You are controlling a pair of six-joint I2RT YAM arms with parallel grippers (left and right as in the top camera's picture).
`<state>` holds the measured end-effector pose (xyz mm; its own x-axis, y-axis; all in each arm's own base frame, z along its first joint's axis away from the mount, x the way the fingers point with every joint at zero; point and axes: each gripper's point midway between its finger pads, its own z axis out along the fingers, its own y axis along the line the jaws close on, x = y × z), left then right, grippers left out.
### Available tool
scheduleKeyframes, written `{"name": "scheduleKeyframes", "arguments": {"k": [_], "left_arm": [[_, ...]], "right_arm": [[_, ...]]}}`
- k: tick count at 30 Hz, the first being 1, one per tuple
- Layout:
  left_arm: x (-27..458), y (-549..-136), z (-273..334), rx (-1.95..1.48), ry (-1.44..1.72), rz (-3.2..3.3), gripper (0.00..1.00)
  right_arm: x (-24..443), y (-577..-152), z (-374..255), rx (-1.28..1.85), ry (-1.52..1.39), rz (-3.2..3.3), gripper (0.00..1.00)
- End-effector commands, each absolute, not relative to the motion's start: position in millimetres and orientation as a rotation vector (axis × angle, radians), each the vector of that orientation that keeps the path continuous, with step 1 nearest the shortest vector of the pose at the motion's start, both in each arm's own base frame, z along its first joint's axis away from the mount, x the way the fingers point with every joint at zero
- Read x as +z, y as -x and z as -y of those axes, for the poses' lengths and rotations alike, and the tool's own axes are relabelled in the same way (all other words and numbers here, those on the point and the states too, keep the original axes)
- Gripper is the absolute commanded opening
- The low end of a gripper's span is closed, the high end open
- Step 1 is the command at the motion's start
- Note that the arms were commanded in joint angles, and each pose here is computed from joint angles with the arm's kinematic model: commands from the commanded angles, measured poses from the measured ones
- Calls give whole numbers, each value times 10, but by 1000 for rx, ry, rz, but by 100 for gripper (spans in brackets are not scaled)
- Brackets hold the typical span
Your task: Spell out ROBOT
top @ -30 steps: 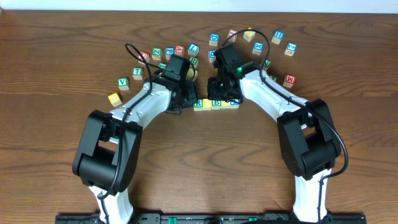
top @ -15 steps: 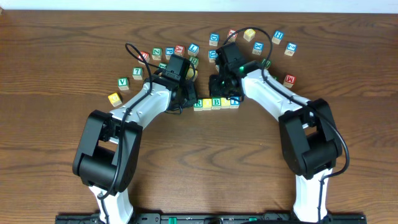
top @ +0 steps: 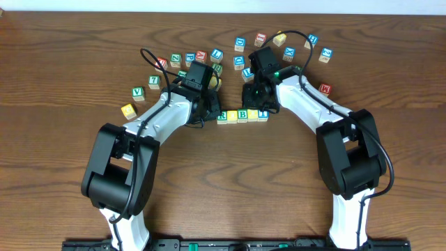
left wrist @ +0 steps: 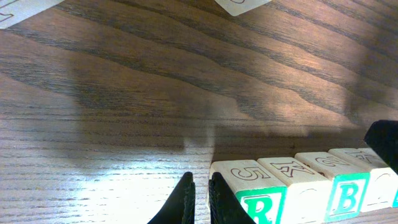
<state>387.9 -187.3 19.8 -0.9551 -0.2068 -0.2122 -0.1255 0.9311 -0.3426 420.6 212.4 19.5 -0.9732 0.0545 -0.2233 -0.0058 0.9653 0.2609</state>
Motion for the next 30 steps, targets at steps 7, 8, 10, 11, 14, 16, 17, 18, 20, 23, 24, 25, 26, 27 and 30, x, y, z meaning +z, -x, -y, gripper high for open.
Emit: {"name": "scheduleKeyframes", "arguments": {"k": [7,8,10,11,14,16,17,18,20,23,24,25,26,27,30], "left_arm": [[141,-3859,1844,-455,246,-2856,10],[140,-3858,1845,-455,246,-2856,10],[140,-3859,1844,-455,246,-2856,10],[141,-3859,1846,-455,246,-2856,10],[141,-3859,1844,-455,246,-2856,10],[141,-3859,1846,-455,245,-2856,10],[141,-3859,1846,-455,246,-2856,10],[141,-3859,1844,-455,246,-2856,10],[141,-3859,1846,-455,245,-2856,10],[141,-3859,1846,-455,246,-2856,10],[142,-3859,1846,-455,245,-2855,10],[142,-3859,1846,-455,246,-2855,10],[141,-3859,1844,-455,246,-2856,10],[140,-3858,1845,-455,245,-2856,10],[141,-3859,1846,-455,245,-2856,10]], "right_arm": [[217,-4193,-2118,368,-53,-2891,1],[217,-4193,-2118,368,-53,-2891,1],[216,-4188,-2116,367,-53,-2894,1],[215,-4186,-2115,366,-53,-2894,1],[212,-4178,-2112,364,-53,-2898,1],[212,-4178,-2112,365,-53,-2898,1],[212,-4178,-2112,364,-53,-2898,1],[213,-4179,-2113,365,-53,-2898,1],[213,-4179,-2113,365,-54,-2898,1],[210,-4170,-2109,363,-54,-2901,1],[210,-4170,-2109,363,-54,-2901,1],[210,-4170,-2109,363,-54,-2901,1],[210,-4170,-2109,363,-54,-2901,1],[210,-4170,-2109,363,-54,-2901,1],[210,-4170,-2109,363,-54,-2901,1]]}}
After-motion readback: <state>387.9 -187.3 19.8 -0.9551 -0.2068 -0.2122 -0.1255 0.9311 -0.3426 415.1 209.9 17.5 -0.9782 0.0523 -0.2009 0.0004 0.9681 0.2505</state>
